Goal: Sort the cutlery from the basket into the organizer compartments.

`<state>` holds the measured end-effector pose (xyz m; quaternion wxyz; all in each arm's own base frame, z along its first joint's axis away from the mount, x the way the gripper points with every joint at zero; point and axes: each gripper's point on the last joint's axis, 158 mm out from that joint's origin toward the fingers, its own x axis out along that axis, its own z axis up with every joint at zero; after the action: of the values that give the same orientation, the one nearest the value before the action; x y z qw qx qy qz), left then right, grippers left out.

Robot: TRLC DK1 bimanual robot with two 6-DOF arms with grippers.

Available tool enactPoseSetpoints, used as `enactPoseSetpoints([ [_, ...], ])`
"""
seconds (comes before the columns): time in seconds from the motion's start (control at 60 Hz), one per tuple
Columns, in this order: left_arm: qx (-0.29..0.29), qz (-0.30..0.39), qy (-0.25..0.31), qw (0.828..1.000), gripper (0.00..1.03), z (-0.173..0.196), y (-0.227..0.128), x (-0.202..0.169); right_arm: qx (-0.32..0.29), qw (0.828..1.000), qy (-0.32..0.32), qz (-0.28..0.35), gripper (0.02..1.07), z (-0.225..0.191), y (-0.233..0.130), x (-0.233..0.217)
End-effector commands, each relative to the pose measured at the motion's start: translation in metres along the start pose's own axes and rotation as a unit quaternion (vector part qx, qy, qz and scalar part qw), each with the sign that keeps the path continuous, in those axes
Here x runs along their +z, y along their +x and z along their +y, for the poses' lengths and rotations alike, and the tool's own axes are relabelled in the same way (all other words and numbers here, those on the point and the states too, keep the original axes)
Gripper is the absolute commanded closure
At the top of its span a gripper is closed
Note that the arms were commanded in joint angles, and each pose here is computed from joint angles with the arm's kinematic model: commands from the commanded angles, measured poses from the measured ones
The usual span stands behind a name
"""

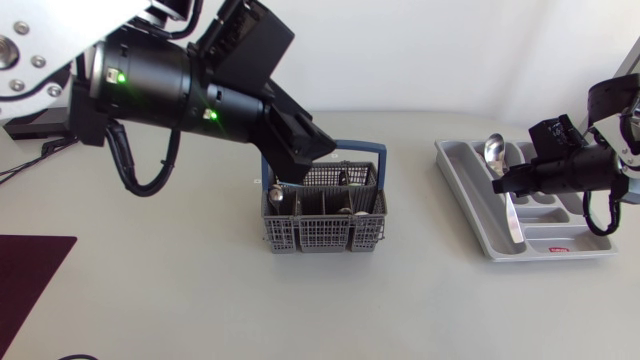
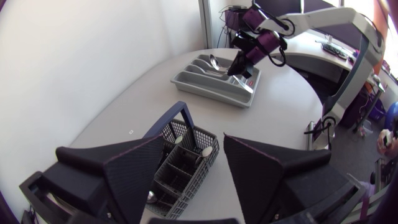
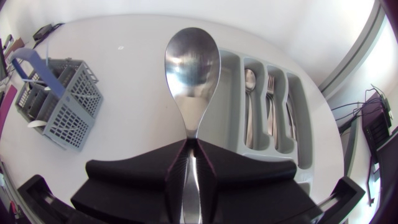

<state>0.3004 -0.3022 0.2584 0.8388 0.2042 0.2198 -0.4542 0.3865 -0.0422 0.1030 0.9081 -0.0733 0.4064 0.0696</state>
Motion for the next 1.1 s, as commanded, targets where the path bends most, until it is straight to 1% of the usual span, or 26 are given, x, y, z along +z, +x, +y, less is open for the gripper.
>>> enactPoseSetpoints([
  [0.0, -0.010, 0.026, 0.042, 0.999, 0.37, -0.014, 0.014, -0.018, -0.013, 1.000, -0.003, -0.011, 0.93, -0.022, 0.010, 0.013],
  [0.183, -0.010, 0.053, 0.095, 0.994, 0.37, -0.031, 0.035, -0.036, -0.030, 0.999, 0.016, -0.006, 0.93, -0.056, 0.034, 0.019],
  [0.333, -0.009, 0.063, 0.115, 0.991, 0.37, -0.034, 0.048, -0.044, -0.041, 0.999, 0.024, -0.016, 0.93, -0.077, 0.050, 0.035],
  [0.65, 0.000, 0.082, 0.161, 0.983, 0.37, -0.034, 0.071, -0.062, -0.065, 0.997, 0.040, -0.032, 0.93, -0.109, 0.082, 0.063],
  [0.783, -0.001, 0.083, 0.174, 0.981, 0.37, -0.036, 0.078, -0.068, -0.070, 0.996, 0.052, -0.026, 0.93, -0.118, 0.102, 0.064],
  [1.083, -0.002, 0.095, 0.203, 0.975, 0.37, -0.035, 0.090, -0.080, -0.078, 0.995, 0.067, 0.004, 0.93, -0.127, 0.143, 0.045],
])
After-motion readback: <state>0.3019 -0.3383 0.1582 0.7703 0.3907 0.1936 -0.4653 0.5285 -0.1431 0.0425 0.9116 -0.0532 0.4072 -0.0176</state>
